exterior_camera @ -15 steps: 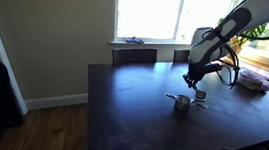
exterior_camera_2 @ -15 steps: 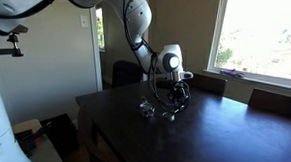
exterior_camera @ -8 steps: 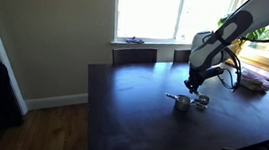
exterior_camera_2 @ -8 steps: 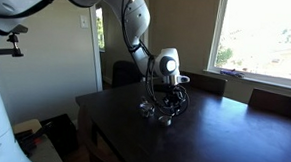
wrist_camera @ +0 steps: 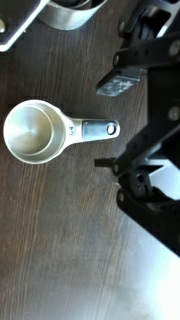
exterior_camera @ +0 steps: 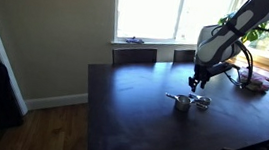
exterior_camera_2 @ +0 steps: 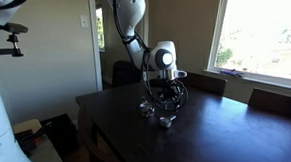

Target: Unstack the four measuring cups

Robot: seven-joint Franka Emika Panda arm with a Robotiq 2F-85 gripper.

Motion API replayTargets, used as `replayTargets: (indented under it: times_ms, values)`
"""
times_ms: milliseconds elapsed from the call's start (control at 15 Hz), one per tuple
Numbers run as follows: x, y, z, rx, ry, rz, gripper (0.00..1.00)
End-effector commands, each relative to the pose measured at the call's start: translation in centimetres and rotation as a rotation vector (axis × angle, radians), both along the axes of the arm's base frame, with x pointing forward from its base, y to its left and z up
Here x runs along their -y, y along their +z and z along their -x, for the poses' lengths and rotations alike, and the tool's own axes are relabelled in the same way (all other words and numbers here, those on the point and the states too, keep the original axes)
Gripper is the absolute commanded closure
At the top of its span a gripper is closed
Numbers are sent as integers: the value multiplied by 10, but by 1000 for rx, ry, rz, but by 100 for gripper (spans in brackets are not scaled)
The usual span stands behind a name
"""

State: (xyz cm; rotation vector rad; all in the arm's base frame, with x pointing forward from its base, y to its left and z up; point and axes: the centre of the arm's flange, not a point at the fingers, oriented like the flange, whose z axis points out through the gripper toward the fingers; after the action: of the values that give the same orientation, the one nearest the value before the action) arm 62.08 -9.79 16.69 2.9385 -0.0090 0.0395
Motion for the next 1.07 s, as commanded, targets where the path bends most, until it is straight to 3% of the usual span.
replayTargets:
  times_ms: [0,400,1000]
  values:
    - [-12,42,33,2,48,-29,3]
    - [-47,57,54,-104,227,-25,0]
    - [-67,48,74,-318,531,165,0]
